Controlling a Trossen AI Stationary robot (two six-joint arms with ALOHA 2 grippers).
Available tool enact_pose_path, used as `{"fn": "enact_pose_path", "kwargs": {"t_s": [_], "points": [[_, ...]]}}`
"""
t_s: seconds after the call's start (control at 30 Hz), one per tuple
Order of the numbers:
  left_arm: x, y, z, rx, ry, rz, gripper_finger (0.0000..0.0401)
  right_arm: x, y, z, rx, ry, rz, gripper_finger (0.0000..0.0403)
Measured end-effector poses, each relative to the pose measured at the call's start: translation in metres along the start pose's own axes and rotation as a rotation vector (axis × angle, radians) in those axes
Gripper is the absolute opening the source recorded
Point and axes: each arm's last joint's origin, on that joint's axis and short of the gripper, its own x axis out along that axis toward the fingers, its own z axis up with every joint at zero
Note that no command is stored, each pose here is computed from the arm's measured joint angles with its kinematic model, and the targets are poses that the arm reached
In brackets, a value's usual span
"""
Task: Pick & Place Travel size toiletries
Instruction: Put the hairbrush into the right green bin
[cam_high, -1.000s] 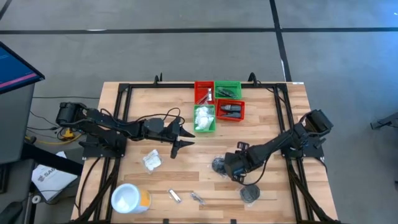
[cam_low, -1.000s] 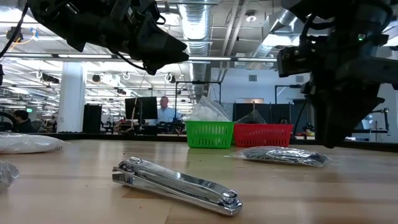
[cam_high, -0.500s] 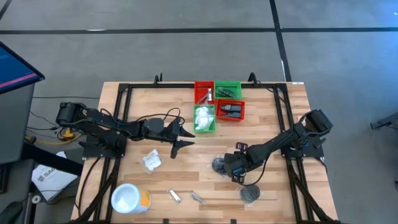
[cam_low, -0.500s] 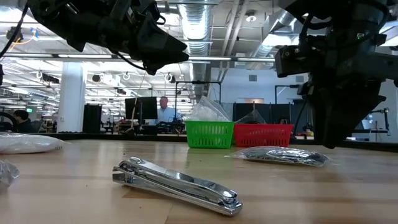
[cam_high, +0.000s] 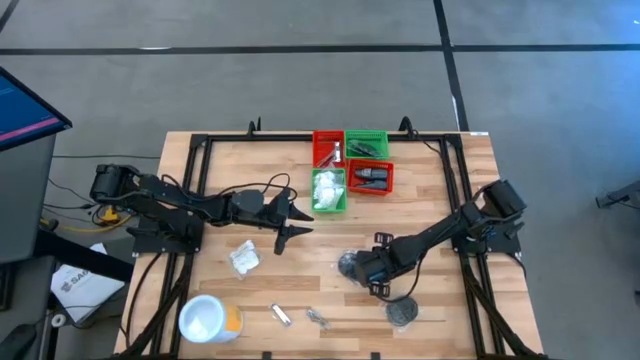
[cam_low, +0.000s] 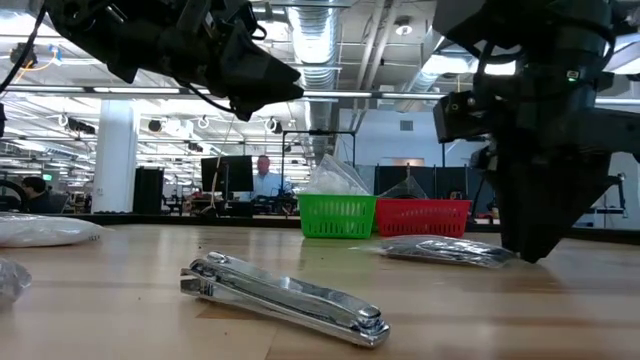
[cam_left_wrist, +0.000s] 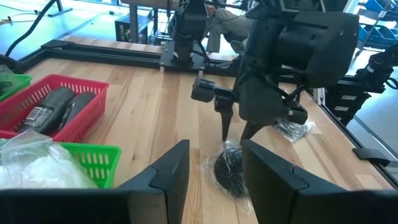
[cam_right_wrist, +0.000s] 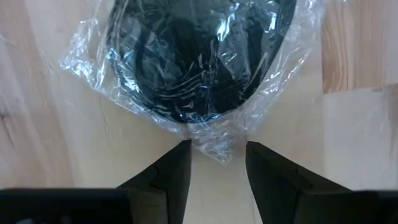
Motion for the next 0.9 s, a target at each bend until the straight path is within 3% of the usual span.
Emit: {"fn": "enact_pose_path", "kwargs": {"t_s": [0.63, 0.8, 0.9], "points": [[0.0, 0.0, 0.0, 0.0, 0.001, 0.0, 0.0137, 0.001, 0.006, 0.012, 0.013, -0.07, 0.009, 0.0142], [0.0, 0.0, 0.0, 0.0, 0.003, 0.001, 0.0137, 0.001, 0.006, 0.013, 0.023, -0.099, -0.009, 0.0117], [0.0, 0.0, 0.0, 0.0, 0.004, 0.001, 0.0137, 0.001, 0.006, 0.013, 0.056, -0.099, -0.009, 0.0077]]}}
